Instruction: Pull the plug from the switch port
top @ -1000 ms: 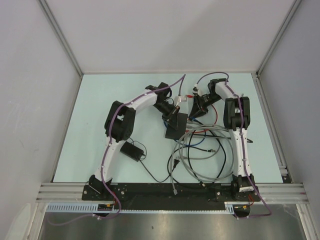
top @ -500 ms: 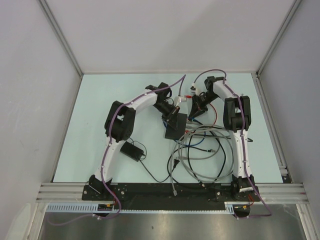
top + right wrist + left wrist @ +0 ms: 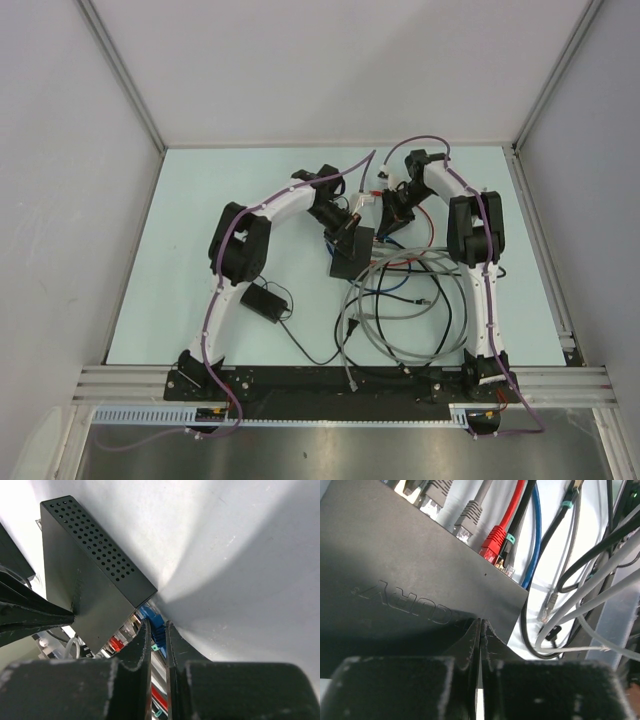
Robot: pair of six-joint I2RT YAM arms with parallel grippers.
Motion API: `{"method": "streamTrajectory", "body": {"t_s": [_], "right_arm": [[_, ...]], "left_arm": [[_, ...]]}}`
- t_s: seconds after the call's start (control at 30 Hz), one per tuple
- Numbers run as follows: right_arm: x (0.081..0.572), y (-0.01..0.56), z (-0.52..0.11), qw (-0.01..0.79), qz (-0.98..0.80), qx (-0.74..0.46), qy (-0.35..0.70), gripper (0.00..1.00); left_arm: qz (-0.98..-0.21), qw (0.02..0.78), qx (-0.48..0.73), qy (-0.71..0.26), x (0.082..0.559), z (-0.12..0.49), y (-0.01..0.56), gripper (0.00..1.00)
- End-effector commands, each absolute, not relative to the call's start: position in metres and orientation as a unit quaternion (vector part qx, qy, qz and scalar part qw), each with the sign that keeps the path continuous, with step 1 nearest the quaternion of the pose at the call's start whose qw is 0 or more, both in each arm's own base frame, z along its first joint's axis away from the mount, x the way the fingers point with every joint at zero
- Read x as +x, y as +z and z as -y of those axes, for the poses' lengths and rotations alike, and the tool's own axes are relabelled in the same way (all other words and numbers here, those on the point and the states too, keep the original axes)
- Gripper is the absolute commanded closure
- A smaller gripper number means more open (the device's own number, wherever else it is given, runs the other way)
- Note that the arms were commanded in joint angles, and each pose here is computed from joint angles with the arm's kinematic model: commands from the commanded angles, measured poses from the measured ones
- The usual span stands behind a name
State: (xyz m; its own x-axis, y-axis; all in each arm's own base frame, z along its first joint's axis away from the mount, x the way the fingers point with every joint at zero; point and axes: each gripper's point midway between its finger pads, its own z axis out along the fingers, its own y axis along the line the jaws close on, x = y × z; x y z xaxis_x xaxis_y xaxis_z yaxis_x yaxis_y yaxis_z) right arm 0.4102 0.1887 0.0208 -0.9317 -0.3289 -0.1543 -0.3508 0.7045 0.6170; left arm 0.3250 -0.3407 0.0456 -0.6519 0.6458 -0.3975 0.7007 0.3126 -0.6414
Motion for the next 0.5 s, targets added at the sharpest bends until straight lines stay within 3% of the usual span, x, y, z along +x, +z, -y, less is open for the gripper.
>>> {"method": "streamTrajectory", "body": {"t_s": [0.0, 0.17, 0.47], "right_arm": [[0.37, -0.034, -0.164, -0.073, -0.948, -0.203, 0.234, 1.0], [0.376, -0.031, -0.165, -0.064, -0.94, -0.203, 0.265, 1.0], [0.381, -0.023, -0.16, -0.061, -0.928, -0.21, 0.303, 1.0]], "left_arm": [[-0.798, 0.121, 0.484, -0.338, 0.365, 0.321, 0.048, 0.9], [-0.785, 0.148, 0.489, -0.351, 0.368, 0.323, 0.074, 0.86], [-0.8, 0.085, 0.468, -0.366, 0.345, 0.319, 0.04, 0.98]]}}
